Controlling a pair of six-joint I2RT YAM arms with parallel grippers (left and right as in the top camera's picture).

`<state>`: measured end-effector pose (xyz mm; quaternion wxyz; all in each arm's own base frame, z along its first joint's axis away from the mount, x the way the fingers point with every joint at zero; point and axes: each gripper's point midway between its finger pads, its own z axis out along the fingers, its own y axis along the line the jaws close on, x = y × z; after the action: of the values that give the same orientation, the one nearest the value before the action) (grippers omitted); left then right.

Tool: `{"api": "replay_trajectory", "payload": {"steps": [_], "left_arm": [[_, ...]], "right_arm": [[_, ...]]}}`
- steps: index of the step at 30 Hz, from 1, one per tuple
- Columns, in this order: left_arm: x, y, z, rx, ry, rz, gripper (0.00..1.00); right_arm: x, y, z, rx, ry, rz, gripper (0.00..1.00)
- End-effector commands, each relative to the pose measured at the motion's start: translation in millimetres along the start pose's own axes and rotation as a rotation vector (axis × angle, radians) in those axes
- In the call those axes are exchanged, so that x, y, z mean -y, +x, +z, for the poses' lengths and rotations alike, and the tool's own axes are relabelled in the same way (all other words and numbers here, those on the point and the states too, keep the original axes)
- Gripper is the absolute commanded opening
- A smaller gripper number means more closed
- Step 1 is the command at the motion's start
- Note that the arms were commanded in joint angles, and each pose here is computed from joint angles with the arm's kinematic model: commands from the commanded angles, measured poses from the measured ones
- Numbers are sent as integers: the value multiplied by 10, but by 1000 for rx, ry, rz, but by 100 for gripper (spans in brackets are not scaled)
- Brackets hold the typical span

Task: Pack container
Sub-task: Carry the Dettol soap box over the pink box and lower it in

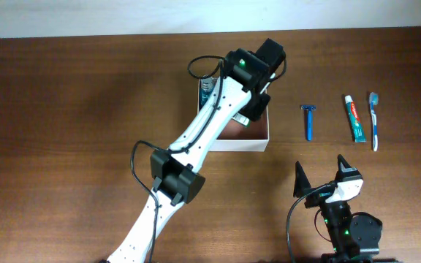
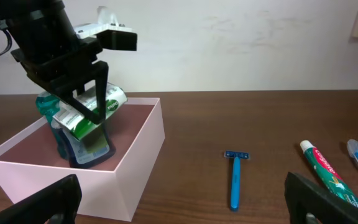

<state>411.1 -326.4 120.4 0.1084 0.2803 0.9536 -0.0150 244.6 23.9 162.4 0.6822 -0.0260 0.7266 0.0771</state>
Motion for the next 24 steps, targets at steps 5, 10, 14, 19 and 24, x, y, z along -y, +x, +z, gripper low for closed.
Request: {"api": "replay_trajectory", "payload": {"steps": [5,10,14,19,24], "left_arm": [[-141,14,53,-16,-17,-6,47],[-139,19,53,-18,-17,-6,54],[-140,21,53,-18,-17,-6,56],[-131,17,53,-17,-12,-6,57],[-60,-23,33,0,27,-5,57]], "right_arm": [[-1,24,-1,-3,-4,-6,99],[-1,24,-1,-3,-4,-6,99],[-1,23,-1,-3,-4,-6,99],[-1,23,-1,-3,-4,-6,99],[-1,24,-1,-3,-4,-6,99]]}}
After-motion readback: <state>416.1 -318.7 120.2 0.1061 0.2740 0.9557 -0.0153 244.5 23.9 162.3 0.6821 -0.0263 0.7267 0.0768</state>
